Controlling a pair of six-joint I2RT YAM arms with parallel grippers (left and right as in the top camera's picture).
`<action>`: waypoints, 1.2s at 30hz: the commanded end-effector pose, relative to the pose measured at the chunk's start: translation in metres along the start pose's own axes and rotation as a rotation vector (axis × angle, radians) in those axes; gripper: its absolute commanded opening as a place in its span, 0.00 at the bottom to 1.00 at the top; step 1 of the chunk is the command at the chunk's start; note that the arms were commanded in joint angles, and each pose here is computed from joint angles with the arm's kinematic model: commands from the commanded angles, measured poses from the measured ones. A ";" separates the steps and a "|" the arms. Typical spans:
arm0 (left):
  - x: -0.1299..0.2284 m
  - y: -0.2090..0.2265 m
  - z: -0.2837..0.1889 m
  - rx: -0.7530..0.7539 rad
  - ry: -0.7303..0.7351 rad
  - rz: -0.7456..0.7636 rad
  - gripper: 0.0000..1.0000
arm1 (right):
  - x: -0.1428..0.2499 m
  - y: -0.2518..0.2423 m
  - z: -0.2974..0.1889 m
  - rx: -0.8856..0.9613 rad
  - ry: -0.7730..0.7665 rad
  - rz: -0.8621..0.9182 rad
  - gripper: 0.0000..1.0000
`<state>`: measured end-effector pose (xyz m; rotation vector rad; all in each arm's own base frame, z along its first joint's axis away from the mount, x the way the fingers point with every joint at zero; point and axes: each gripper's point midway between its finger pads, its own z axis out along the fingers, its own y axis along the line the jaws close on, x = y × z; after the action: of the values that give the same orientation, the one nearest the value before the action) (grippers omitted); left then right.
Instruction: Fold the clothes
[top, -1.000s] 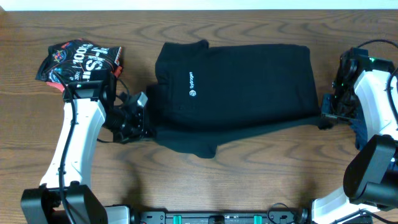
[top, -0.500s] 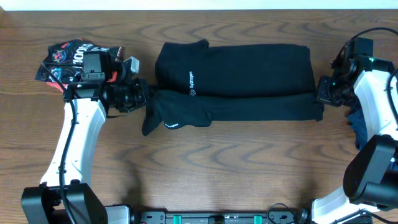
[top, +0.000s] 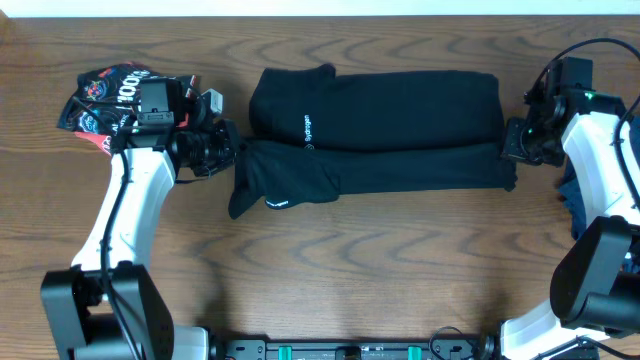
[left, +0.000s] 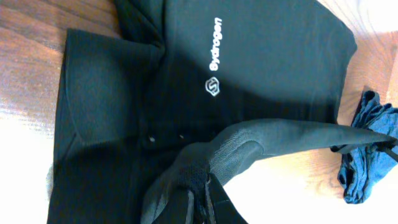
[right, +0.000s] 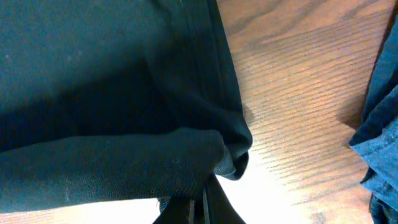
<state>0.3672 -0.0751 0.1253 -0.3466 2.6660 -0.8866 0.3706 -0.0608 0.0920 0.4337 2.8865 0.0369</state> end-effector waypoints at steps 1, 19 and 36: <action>-0.004 0.004 0.008 -0.010 0.002 0.000 0.06 | 0.006 0.003 0.009 -0.004 0.007 -0.018 0.02; -0.017 0.002 0.035 -0.121 -0.063 0.114 0.27 | -0.040 -0.011 0.032 0.073 -0.252 -0.008 0.40; 0.031 0.003 0.034 -0.097 0.130 0.047 0.54 | 0.027 -0.002 0.045 -0.005 0.014 -0.122 0.49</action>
<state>0.3564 -0.0955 0.0927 -0.2884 2.8056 -0.7617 0.3603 -0.0587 0.0479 0.3190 2.8977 0.0240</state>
